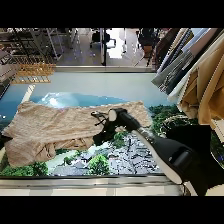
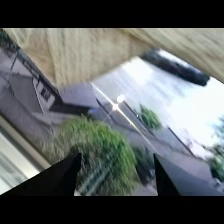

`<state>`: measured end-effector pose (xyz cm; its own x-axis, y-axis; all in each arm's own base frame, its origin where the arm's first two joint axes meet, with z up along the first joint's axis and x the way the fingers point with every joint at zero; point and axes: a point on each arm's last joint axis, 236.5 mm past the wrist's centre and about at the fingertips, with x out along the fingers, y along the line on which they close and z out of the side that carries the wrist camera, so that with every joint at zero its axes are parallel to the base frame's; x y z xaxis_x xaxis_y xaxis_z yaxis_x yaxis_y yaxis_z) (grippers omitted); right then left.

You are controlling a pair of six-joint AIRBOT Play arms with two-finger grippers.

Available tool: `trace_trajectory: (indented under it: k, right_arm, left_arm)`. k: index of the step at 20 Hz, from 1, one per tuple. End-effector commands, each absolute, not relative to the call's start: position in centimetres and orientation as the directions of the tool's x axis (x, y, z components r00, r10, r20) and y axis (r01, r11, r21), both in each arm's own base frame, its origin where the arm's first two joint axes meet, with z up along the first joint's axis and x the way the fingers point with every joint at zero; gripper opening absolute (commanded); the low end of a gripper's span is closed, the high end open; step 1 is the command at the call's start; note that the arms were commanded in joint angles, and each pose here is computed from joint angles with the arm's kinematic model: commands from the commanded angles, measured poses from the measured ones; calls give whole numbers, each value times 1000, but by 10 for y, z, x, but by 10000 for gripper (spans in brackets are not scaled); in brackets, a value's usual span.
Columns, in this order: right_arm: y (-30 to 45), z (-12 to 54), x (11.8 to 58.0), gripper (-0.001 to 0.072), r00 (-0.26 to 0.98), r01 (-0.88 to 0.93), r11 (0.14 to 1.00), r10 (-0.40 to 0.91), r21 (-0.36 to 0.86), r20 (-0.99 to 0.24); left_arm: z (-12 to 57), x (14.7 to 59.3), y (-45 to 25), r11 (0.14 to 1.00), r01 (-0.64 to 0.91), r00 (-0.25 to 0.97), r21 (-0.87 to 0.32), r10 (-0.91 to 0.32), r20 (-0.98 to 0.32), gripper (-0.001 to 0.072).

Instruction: Fold the clothes and pants, and hang the long-sleeved shirts on hangers.

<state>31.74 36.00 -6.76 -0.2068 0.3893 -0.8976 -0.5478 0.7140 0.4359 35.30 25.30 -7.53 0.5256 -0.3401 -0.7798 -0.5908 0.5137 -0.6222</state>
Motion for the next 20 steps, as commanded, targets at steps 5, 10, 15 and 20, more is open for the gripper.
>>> trace_trajectory:
  k: [5,10,15,20]
  right_arm:
    - [447,-71,360,538,97,-461,753,568,469,-817]
    - [438,-97,341,126,12,-457,769,508,447,-861]
    - [400,-60,329,14,-41,-602,738,351,304,-935]
    - [270,73,336,13,151,-681,725,6,-100,-988]
  left_arm:
    - [-45,375,246,488,-498,631,-717,-364,-685,10]
    - [23,384,262,622,-408,676,-668,-285,-679,8]
    - [125,377,281,850,-355,685,-390,-46,-727,7]
    - [105,388,243,926,-264,548,-269,-86,-832,8]
